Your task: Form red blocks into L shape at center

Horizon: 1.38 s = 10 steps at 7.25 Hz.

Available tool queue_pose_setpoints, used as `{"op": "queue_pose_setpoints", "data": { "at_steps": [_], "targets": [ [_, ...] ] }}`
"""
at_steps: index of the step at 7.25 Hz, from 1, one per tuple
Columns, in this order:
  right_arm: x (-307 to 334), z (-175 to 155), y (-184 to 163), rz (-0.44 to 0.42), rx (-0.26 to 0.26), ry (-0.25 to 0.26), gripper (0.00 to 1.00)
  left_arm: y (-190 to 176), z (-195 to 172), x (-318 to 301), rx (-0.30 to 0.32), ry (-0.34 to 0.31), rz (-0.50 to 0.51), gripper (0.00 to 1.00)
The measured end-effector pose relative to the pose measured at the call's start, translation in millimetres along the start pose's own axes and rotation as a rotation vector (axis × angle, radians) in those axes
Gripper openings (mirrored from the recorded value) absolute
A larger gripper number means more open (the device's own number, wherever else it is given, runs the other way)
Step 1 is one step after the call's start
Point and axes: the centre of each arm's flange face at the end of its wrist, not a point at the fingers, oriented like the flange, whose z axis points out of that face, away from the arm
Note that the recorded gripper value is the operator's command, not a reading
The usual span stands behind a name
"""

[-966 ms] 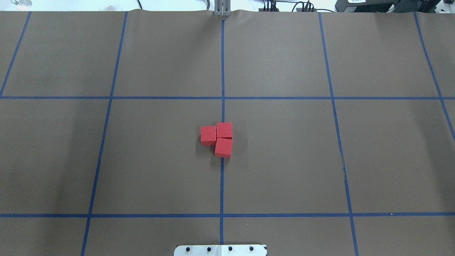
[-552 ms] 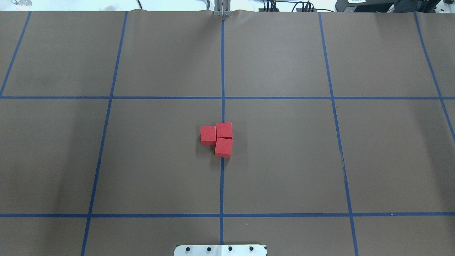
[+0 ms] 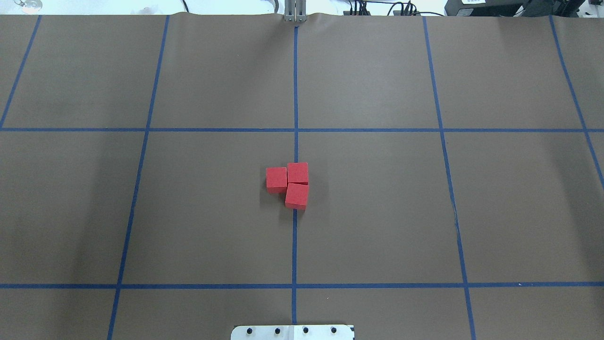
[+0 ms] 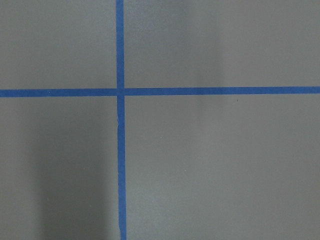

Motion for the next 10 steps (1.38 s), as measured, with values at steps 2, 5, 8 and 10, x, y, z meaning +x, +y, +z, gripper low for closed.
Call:
{"op": "queue_pose_setpoints", "data": {
  "at_steps": [2, 5, 8, 10],
  "targets": [
    [-0.6, -0.7, -0.5, -0.001, 0.001, 0.0, 0.99, -0.1, -0.1, 0.2, 0.0, 0.0, 0.0, 1.0],
    [-0.5, -0.6, -0.2, -0.001, 0.001, 0.0, 0.99, -0.2, -0.5, 0.4, 0.001, 0.0, 0.001, 1.0],
    [-0.2, -0.2, 0.3, -0.001, 0.0, 0.0, 0.99, -0.1, -0.7, 0.2, 0.001, 0.0, 0.0, 1.0],
    [0.0, 0.0, 0.7, 0.0, 0.0, 0.0, 0.99, -0.2, -0.6, 0.3, 0.001, 0.0, 0.001, 1.0]
  ]
}}
